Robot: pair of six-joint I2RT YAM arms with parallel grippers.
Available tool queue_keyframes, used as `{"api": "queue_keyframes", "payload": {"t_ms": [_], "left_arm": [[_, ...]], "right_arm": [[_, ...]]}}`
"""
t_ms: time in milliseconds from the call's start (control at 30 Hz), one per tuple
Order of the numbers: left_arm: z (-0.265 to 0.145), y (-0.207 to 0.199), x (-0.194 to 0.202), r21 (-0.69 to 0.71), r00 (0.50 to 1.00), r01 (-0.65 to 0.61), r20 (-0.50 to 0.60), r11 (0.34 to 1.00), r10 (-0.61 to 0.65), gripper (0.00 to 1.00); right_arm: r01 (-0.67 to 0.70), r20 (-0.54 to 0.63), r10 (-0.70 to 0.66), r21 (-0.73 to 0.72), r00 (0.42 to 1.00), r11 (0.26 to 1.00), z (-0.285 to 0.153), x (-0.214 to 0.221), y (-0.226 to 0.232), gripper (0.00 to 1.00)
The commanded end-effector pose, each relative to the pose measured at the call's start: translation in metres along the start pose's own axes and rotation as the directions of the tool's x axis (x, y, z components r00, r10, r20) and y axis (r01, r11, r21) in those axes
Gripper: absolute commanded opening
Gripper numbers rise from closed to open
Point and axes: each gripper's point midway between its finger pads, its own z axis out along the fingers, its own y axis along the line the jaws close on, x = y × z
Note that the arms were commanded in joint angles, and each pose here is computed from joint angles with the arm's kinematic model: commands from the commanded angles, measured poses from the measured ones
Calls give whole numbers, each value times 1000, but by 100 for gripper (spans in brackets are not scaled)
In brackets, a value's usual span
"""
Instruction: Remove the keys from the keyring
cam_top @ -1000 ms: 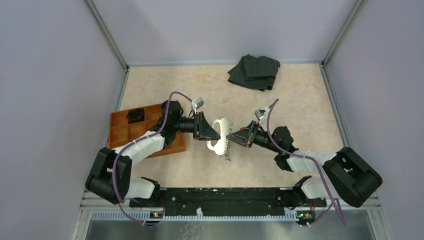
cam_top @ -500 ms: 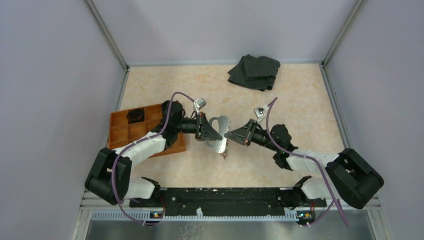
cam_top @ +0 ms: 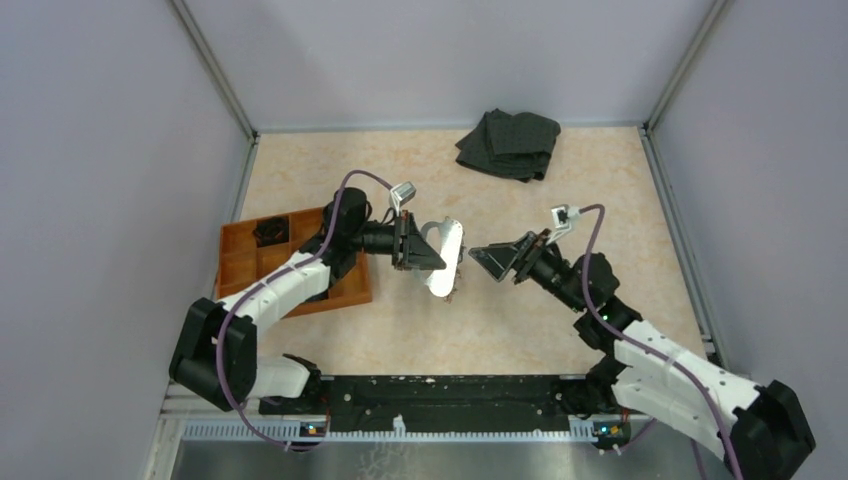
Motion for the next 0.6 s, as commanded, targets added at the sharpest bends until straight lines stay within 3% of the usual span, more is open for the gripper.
{"api": "queue_keyframes", "payload": {"t_ms": [0,233,400,567], "left_arm": [[-4,-32,-7,56,1000,-28,-12,998,28,0],[-4,-55,-22,87,998,-56,6,995,55,0],[-4,-71,-30,111,997,-80,0,991,80,0],[-4,-84,-37,126,994,-106,4,986,106,0]], "right_arm": [[192,174,-194,25,966,981,-19,-34,3,99],[432,237,-382,-222,893,874,-46,-23,46,96],[511,249,-446,-429,860,745,-60,10,69,78],[610,293,-539,-473,790,636,-62,36,79,70]]}}
